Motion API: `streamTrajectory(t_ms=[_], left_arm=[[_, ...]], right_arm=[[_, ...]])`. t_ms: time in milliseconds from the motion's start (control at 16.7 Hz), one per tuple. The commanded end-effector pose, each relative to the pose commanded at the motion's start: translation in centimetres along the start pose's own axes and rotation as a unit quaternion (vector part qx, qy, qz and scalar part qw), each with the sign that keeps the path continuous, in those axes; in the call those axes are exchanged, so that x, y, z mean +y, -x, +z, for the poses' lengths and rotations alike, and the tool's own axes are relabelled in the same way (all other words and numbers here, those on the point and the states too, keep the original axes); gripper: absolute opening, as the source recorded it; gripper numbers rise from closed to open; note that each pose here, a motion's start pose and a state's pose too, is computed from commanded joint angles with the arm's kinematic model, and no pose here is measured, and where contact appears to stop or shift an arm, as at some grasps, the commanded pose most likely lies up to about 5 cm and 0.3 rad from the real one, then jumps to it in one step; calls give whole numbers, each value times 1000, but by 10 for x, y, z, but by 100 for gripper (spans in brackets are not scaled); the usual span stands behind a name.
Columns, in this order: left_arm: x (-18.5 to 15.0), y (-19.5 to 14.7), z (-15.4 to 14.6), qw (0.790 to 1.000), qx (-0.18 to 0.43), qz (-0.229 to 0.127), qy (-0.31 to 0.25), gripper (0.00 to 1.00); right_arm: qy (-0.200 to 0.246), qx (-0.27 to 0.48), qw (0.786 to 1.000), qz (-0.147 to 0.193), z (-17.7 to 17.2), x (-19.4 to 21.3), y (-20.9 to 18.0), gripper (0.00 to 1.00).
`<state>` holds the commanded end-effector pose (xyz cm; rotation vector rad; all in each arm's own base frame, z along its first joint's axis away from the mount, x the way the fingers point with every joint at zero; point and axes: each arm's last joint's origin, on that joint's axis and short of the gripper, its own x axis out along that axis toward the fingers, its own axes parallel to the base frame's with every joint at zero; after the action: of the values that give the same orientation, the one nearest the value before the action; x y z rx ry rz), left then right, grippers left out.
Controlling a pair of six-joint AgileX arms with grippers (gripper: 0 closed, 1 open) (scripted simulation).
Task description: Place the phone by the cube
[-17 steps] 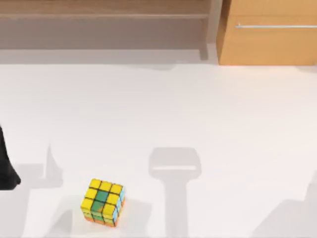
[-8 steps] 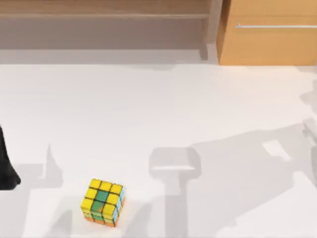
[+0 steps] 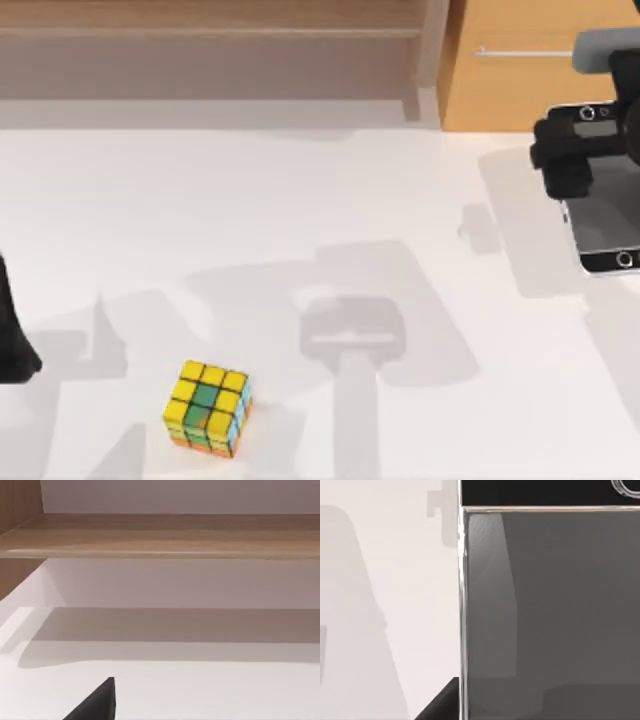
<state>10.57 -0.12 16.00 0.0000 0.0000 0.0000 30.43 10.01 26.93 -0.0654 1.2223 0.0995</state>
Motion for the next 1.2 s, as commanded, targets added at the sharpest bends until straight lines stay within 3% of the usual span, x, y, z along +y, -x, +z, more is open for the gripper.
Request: streamTrajectory(t_ms=[300,600,900,1200], left_arm=[[0,0,0,1000,0,0,0,100],[0,0,0,1000,0,0,0,100],[0,0,0,1000,0,0,0,100],[0,0,0,1000,0,0,0,100]], right_arm=[[-42,40,998,31,-14,85,-2,0],[-59,102,993,26,-43,150,-21,0],[-60,151,987,1,-71,186,-44,0],[-59,168,984,-11,-80,196,-53,0]])
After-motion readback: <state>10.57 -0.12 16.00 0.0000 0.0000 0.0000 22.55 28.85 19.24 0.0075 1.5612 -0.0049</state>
